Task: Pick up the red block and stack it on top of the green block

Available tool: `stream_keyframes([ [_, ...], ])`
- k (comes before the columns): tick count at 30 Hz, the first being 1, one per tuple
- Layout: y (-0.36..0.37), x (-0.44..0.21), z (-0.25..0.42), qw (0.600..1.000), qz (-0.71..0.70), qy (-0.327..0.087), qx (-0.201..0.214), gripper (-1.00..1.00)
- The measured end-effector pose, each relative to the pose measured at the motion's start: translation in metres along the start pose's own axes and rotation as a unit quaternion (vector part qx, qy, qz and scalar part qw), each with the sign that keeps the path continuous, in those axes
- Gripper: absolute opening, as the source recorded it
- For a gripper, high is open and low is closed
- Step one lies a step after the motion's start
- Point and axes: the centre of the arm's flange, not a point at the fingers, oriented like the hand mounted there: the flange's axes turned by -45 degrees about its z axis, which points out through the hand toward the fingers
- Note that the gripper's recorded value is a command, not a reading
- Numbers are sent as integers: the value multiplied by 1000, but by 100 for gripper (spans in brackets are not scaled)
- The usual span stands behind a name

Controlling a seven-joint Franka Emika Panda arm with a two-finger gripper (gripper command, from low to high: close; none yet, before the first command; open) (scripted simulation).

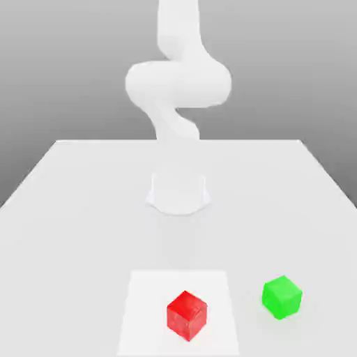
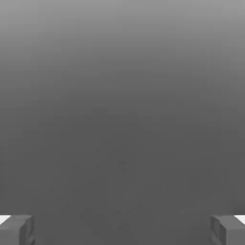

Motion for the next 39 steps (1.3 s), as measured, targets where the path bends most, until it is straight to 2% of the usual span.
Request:
stream_keyframes([
  [11, -10, -77, 226, 968, -172, -162, 80, 0],
  [22, -20, -235, 372, 878, -343, -306, 137, 0],
  [28, -19, -291, 425, 862, -364, -322, 143, 0],
  [29, -20, -297, 431, 862, -363, -322, 143, -100],
  [35, -20, -300, 433, 862, -363, -323, 143, -100],
  [39, -19, -277, 410, 862, -364, -323, 143, -100],
])
